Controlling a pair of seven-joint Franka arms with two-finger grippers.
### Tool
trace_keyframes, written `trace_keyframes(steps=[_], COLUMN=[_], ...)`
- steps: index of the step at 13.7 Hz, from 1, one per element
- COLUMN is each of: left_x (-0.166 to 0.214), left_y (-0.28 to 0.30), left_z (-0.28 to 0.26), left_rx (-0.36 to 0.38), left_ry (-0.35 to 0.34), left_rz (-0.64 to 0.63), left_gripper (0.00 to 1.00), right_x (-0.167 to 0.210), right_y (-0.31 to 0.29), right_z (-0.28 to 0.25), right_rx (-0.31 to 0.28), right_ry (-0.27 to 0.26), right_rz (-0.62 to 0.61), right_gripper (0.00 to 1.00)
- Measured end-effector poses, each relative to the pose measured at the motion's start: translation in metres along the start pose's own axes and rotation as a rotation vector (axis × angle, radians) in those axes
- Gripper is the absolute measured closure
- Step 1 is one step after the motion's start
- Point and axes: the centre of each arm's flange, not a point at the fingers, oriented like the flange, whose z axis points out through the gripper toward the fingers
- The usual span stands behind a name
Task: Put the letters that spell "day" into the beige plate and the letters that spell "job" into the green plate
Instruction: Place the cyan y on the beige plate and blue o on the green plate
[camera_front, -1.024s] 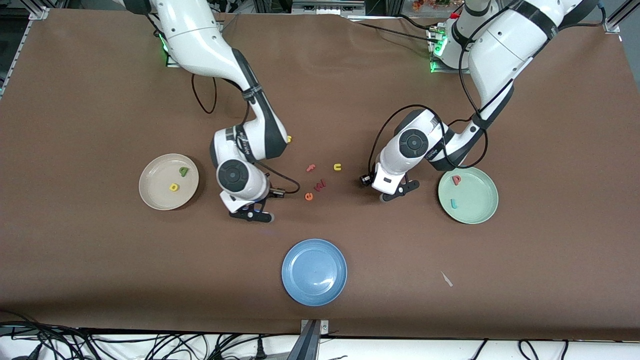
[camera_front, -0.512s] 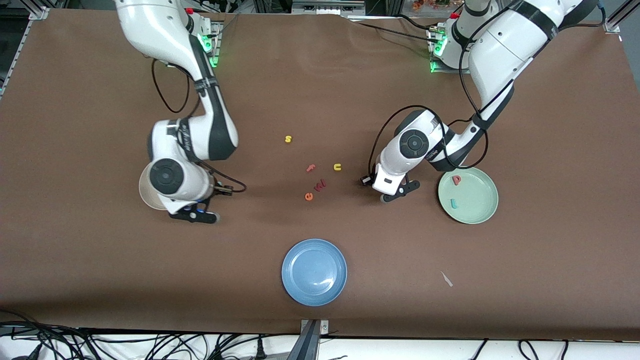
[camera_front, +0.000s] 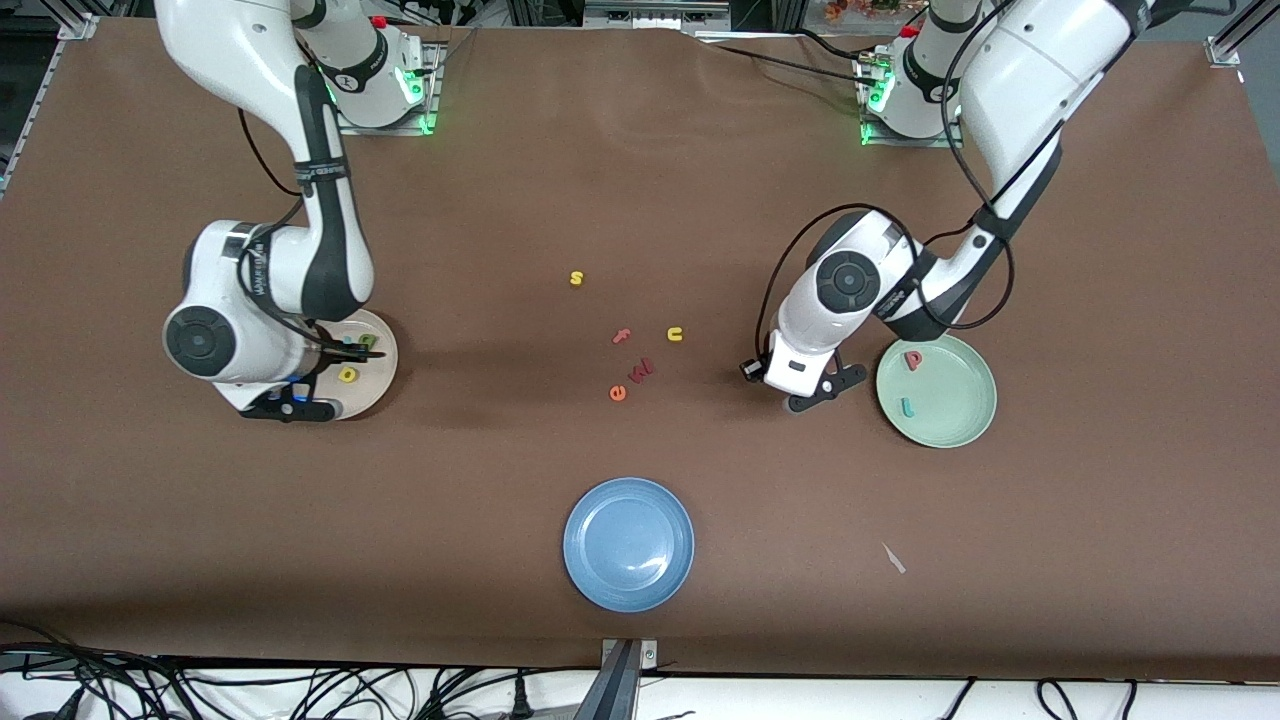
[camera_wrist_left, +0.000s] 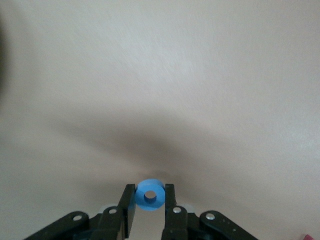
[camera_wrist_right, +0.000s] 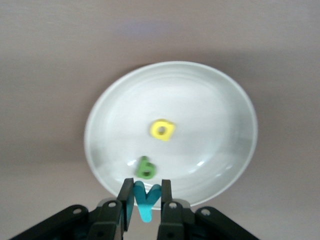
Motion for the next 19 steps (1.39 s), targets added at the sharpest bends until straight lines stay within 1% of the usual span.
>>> trace_keyframes(steps=[1,3,5,6,7,8,11,13,15,17,18,19], left_x=[0.01,0.035,0.067,0.083,0.096,0.108,0.145,0.162,0.167,0.164,0.162,0.16], left_y=[-0.01,-0.034,-0.066,-0.084,-0.1,-0.117,-0.179,-0.221,-0.248,-0.257,-0.257,-0.256], left_z=[-0.011,-0.026,-0.033,-0.035,-0.036,-0.036,-0.034,-0.02,0.006,0.031,0.039,0.042], left_rx=[0.018,0.039,0.047,0.051,0.059,0.065,0.07,0.061,0.038,0.015,0.008,0.004], left_ry=[0.009,0.018,0.019,0.016,0.007,-0.003,-0.033,-0.072,-0.125,-0.171,-0.184,-0.191], left_rz=[0.038,0.127,0.232,0.289,0.346,0.402,0.582,0.674,0.734,0.759,0.765,0.768], left_gripper=[0.75,0.75,0.75,0.75,0.75,0.75,0.75,0.75,0.75,0.75,0.75,0.72], right_x=[0.001,0.003,0.005,0.005,0.004,0.003,-0.005,-0.01,-0.011,-0.012,-0.015,-0.019], right_y=[0.014,0.027,0.015,0.004,-0.007,-0.019,-0.058,-0.075,-0.081,-0.083,-0.085,-0.087], right_z=[0.003,0.003,-0.007,-0.013,-0.019,-0.026,-0.044,-0.053,-0.058,-0.067,-0.075,-0.083], right_rx=[0.004,0.011,0.014,0.015,0.014,0.014,0.006,0.001,0.001,0.013,0.029,0.049], right_ry=[-0.002,-0.001,0.007,0.003,-0.003,-0.009,-0.031,-0.04,-0.044,-0.037,-0.029,-0.024], right_rz=[0.005,0.007,-0.004,-0.006,-0.002,0.002,0.04,0.055,0.06,0.065,0.068,0.061], right_gripper=[0.7,0.51,0.28,0.19,0.07,0.0,0.0,0.0,0.0,0.0,0.0,0.0])
